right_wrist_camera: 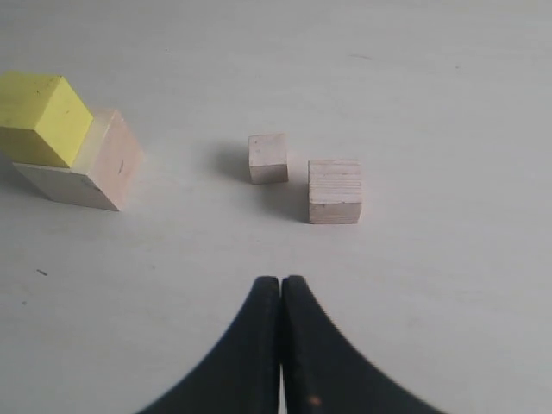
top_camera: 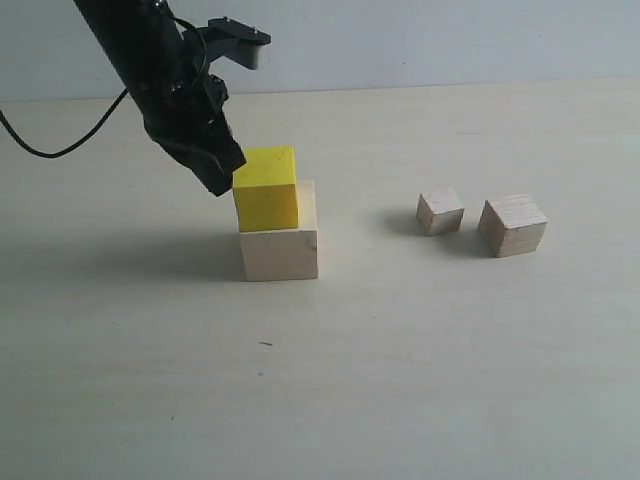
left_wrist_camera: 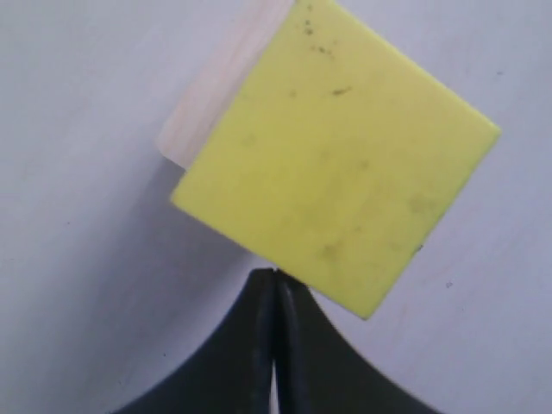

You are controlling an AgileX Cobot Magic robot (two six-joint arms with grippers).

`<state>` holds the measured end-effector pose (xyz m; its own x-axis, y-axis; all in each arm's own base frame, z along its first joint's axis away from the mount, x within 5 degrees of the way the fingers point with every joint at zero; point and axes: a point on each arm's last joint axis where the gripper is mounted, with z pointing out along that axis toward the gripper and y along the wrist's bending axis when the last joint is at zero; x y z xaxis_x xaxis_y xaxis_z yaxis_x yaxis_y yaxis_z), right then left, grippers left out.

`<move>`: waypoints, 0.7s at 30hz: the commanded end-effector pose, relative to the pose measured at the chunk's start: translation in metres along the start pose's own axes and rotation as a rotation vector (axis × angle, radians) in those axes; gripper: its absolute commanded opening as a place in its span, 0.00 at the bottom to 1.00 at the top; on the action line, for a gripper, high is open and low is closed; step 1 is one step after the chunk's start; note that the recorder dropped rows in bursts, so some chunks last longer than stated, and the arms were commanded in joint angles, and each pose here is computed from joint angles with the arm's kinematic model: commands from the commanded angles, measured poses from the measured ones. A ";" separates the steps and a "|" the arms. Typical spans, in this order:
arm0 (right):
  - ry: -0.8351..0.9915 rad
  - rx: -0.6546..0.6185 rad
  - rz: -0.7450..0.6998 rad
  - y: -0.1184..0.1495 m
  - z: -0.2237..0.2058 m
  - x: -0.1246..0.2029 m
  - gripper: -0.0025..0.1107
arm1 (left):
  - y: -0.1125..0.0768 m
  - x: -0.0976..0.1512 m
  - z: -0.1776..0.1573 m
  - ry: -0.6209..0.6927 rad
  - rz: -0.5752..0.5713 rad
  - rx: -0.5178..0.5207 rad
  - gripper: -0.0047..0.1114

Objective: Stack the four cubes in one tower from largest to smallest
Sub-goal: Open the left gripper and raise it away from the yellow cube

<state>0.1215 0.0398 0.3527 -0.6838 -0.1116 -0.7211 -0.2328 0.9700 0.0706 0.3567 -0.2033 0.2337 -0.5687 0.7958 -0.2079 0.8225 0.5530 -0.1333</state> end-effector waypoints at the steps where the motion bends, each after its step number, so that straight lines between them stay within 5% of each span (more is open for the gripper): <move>1: -0.011 0.005 -0.002 -0.001 -0.001 0.000 0.02 | 0.000 0.000 0.001 -0.013 -0.003 0.009 0.04; 12: -0.014 0.005 -0.002 -0.001 -0.001 0.000 0.02 | 0.020 0.016 -0.022 0.059 -0.070 -0.188 0.04; 21: -0.040 0.092 -0.095 -0.005 0.036 -0.022 0.02 | 0.005 0.030 -0.108 -0.247 -0.204 -0.208 0.04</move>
<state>0.1429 0.0418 0.3487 -0.6596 -0.1549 -0.7355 -0.2271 0.9739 -0.0015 0.3544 -0.1502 0.3058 -0.6764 0.6621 -0.3225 0.6856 0.7261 0.0526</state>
